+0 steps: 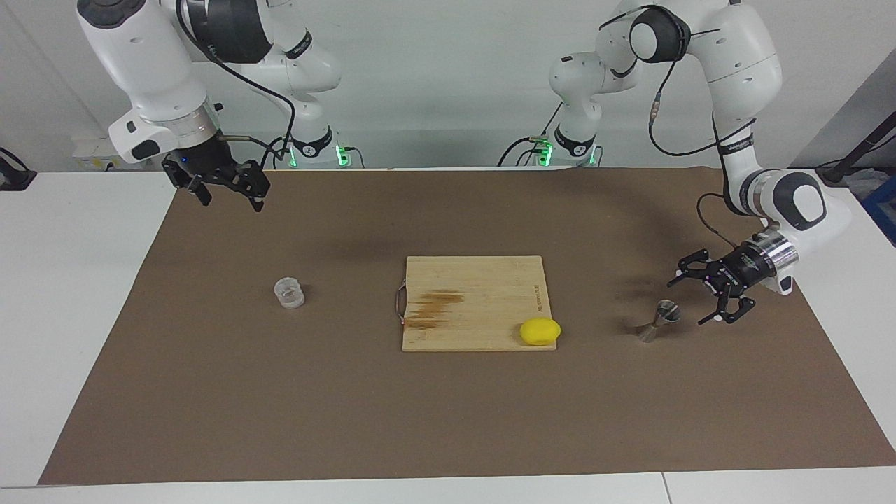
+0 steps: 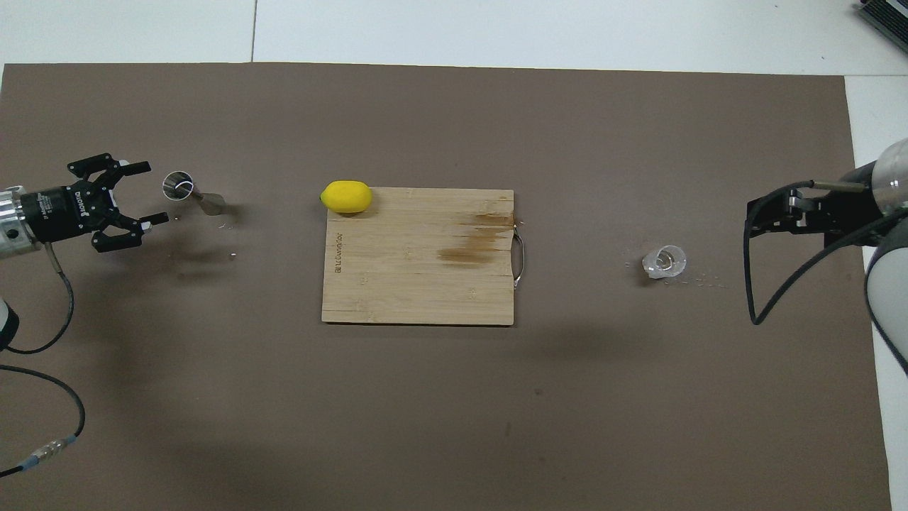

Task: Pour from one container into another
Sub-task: 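Open the left gripper and reach toward the small metal cup, then close the left gripper around the small metal cup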

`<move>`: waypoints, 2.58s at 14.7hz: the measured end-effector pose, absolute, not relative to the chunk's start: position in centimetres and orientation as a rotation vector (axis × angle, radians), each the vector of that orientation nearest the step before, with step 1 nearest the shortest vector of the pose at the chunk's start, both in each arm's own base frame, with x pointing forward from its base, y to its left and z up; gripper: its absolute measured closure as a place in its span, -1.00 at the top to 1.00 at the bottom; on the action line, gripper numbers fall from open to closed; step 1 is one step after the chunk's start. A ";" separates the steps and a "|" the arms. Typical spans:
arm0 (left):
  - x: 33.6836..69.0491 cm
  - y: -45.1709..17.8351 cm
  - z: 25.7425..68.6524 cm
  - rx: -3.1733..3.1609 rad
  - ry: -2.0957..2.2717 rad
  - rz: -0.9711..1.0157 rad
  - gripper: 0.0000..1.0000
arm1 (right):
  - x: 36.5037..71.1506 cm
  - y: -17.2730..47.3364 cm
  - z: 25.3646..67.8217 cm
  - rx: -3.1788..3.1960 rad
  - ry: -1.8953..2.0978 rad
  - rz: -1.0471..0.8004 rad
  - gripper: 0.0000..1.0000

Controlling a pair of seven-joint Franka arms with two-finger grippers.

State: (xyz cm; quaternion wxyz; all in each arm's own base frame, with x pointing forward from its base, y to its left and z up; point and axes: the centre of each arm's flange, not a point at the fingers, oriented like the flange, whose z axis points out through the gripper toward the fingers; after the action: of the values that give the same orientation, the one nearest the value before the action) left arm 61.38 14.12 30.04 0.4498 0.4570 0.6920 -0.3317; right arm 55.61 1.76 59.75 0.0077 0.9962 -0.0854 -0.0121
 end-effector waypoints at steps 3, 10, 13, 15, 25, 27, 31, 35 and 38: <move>61.5 13.8 29.8 1.136 1.692 -0.811 1.00 | 55.6 1.8 59.7 3.115 -0.267 -0.038 1.00; 62.2 11.7 29.7 1.140 1.671 -0.815 1.00 | 55.6 1.8 59.7 3.115 -0.267 -0.038 1.00; 62.3 11.0 29.5 1.140 1.674 -0.815 1.00 | 55.6 1.7 59.7 3.114 -0.268 -0.038 1.00; 62.2 10.9 29.3 1.140 1.678 -0.815 1.00 | 55.6 1.7 59.7 3.114 -0.270 -0.038 1.00; 62.1 11.4 29.2 1.133 1.685 -0.808 0.66 | 55.6 1.6 59.7 3.114 -0.273 -0.040 1.00; 62.1 11.5 29.2 1.132 1.687 -0.806 0.66 | 55.6 1.5 59.7 3.114 -0.273 -0.040 1.00; 62.1 11.5 29.2 1.132 1.687 -0.806 0.60 | 55.6 1.5 59.7 3.114 -0.276 -0.041 1.00; 62.1 11.5 29.2 1.132 1.687 -0.806 0.00 | 55.6 1.5 59.7 3.114 -0.276 -0.041 1.00; 62.1 11.5 29.2 1.129 1.689 -0.810 0.00 | 55.6 1.5 59.7 3.114 -0.276 -0.041 1.00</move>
State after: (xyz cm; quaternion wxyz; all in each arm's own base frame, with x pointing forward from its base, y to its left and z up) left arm 62.06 11.47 29.19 0.4594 0.4583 0.6861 -0.3288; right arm 55.61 1.45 59.70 0.0078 0.9960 -0.0882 -0.0130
